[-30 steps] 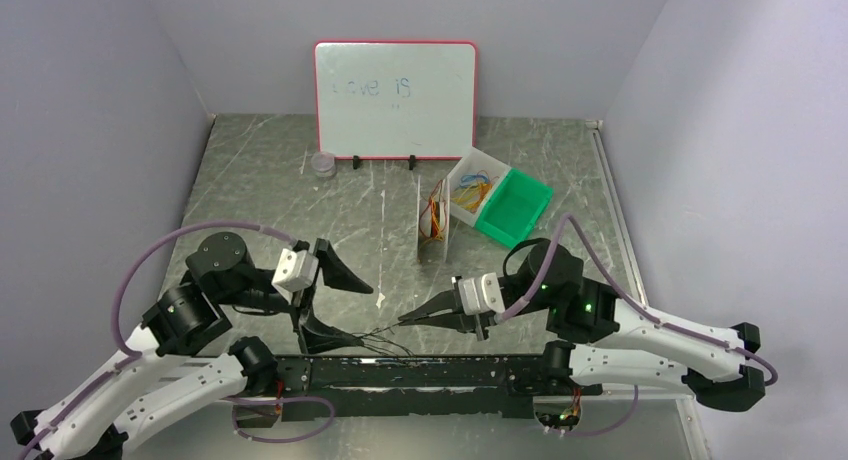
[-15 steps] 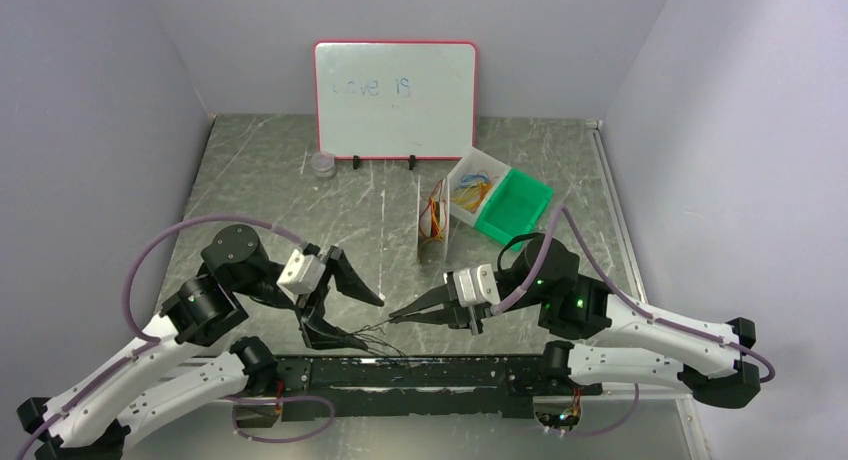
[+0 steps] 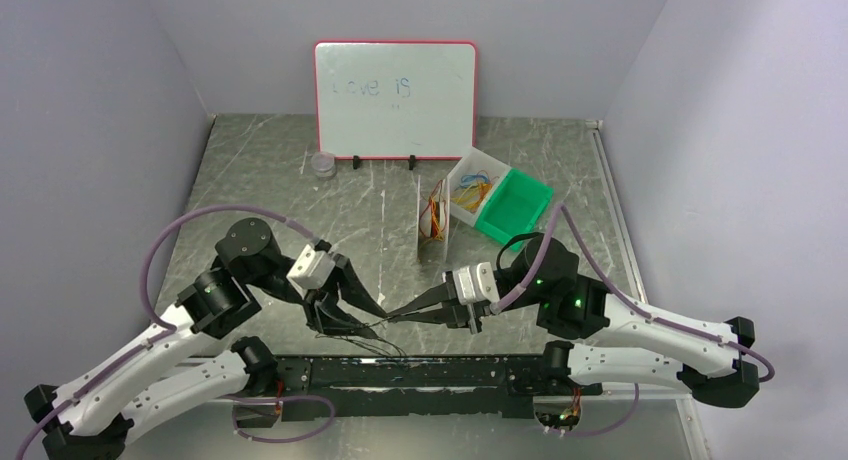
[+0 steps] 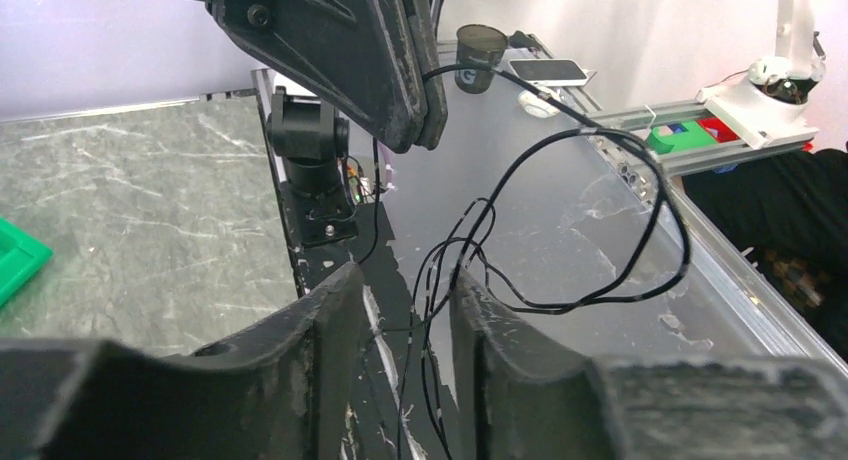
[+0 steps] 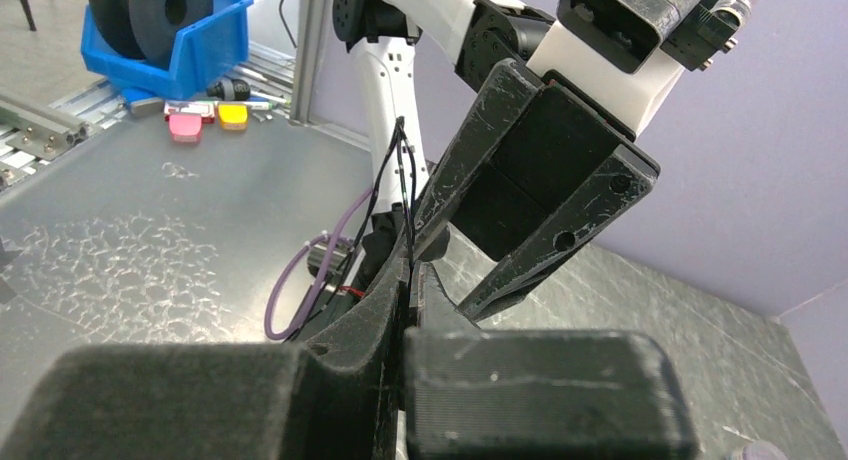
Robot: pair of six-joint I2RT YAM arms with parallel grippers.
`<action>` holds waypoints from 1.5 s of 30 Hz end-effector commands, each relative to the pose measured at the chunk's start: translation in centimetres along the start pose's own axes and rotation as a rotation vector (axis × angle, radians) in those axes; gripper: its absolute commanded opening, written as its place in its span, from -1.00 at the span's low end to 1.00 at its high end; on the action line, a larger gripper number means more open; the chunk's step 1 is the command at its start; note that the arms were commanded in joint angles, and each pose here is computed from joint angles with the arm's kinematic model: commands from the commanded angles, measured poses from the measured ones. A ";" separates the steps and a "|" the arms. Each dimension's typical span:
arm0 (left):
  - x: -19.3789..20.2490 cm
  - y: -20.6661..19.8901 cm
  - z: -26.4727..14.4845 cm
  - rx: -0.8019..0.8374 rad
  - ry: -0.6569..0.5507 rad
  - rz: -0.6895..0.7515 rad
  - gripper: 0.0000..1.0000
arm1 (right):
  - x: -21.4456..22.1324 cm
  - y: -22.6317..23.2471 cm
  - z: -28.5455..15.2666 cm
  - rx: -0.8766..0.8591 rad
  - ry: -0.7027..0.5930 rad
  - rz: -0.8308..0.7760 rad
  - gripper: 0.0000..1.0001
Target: Wrap the cables
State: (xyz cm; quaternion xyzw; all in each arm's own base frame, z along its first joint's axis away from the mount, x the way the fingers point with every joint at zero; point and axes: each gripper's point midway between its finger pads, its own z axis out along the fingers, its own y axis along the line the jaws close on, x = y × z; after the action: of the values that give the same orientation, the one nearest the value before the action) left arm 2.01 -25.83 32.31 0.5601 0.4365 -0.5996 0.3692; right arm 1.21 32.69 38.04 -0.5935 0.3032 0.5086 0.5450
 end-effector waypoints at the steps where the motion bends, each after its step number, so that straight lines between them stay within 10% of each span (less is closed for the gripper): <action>1: -0.6 -0.6 0.1 0.061 -0.015 0.046 -0.27 | -0.8 -0.1 -0.1 0.012 -0.029 -0.011 -1.00; 7: -0.8 -0.6 0.1 0.050 -0.017 0.043 -0.85 | -0.4 0.0 -0.4 0.020 -0.012 0.006 -1.00; 14: -0.9 1.7 -0.4 -0.122 -0.008 0.046 -0.86 | 0.2 -0.6 -2.2 0.126 0.011 0.042 -1.00; 26: -0.5 15.1 -10.4 -1.139 0.041 -0.068 -0.86 | 3.0 -6.8 -9.8 0.678 0.234 0.134 -1.00; 45: -8.2 10.0 -23.5 -1.698 -0.275 0.033 -0.86 | 9.4 -13.0 -20.9 1.500 0.624 0.164 -1.00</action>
State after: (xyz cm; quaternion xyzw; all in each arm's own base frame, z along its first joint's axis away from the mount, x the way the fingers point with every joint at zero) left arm 20.62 -10.87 38.42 0.0730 0.6838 -0.1658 0.7069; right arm 19.45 19.87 31.34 -0.2219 0.7264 0.1024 0.6423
